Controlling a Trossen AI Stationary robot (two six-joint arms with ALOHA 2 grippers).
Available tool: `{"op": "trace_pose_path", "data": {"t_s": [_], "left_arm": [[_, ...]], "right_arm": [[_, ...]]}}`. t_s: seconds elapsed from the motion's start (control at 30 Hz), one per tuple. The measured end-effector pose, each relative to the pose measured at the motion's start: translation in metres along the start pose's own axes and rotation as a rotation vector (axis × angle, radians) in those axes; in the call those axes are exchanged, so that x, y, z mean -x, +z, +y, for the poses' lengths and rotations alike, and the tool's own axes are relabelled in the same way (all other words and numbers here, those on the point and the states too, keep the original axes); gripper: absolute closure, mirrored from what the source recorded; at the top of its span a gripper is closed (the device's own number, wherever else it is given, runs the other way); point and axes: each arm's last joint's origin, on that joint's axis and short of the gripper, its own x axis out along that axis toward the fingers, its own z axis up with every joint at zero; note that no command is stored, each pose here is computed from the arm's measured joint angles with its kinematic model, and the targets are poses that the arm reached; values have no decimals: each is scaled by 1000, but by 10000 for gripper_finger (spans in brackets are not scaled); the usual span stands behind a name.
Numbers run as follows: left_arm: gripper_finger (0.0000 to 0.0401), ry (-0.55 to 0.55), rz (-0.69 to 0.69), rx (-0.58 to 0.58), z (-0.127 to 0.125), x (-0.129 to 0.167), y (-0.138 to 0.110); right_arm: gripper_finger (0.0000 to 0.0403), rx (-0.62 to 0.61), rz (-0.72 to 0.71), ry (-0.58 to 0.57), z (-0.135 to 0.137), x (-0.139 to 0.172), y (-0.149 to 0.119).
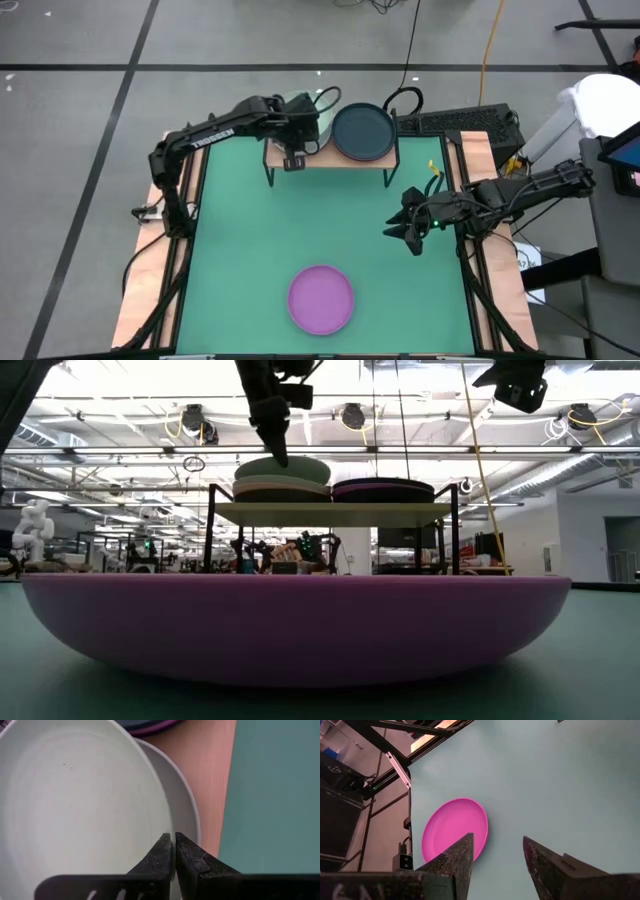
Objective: Place and stack plates onto a shelf
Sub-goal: Stack the light green plate on top of the white plate on the shelf
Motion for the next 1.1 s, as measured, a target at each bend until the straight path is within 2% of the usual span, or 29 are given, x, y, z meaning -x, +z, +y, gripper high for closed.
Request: {"op": "trace_pose_path", "data": {"t_s": [0.9,1.1], "left_arm": [[377,-9,26,27,-1,-5,-2],[340,-9,26,48,-1,-4,-2]], "right_arm": [[248,7,-16,-17,0,0,0],[248,7,-16,-17,0,0,0]]}}
